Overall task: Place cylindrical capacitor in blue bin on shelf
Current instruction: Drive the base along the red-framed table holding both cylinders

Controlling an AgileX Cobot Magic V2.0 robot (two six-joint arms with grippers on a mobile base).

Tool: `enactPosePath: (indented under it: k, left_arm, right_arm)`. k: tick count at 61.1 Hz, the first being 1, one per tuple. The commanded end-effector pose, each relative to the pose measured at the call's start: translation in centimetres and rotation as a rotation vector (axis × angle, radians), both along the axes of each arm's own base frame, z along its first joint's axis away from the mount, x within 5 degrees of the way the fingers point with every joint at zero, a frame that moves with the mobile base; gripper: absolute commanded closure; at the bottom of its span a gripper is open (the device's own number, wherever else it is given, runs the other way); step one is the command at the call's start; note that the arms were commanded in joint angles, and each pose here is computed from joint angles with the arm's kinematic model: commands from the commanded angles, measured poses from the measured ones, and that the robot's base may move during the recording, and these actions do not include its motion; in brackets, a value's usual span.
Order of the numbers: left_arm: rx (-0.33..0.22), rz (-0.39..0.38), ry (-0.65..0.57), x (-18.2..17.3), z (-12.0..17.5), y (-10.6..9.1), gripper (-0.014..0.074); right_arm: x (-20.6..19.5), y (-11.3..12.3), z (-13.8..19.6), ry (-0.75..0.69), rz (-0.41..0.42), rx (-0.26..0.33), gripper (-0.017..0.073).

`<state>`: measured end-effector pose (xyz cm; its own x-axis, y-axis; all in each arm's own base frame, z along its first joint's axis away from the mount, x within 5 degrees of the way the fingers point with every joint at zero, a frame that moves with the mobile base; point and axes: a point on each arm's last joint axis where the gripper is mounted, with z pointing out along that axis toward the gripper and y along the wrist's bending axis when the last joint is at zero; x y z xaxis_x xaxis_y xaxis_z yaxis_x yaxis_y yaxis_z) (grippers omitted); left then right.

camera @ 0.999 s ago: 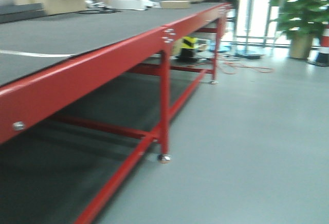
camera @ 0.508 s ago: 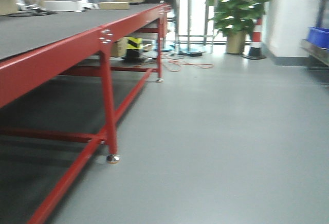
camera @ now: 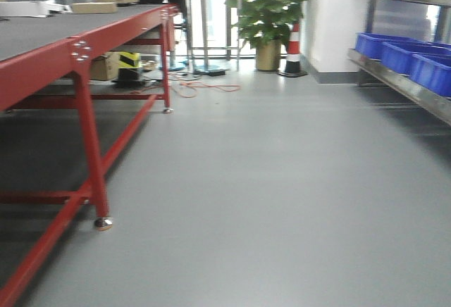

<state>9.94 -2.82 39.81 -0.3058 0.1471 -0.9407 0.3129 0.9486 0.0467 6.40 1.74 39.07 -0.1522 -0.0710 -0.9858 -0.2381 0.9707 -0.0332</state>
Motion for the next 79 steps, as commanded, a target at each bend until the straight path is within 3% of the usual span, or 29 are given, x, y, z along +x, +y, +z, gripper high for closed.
enactPosePath:
  k: [1,79]
  left_arm:
    - [-0.011,-0.003,-0.027,-0.09,0.45,-0.04,0.0704]
    - [-0.011,-0.003,-0.027,-0.09,0.45,-0.04,0.0704]
  right_arm:
    - [-0.24,-0.08,0.63,-0.045,-0.002,-0.004,0.0640]
    - [-0.24,-0.08,0.64,-0.047,-0.002,-0.003,0.0640]
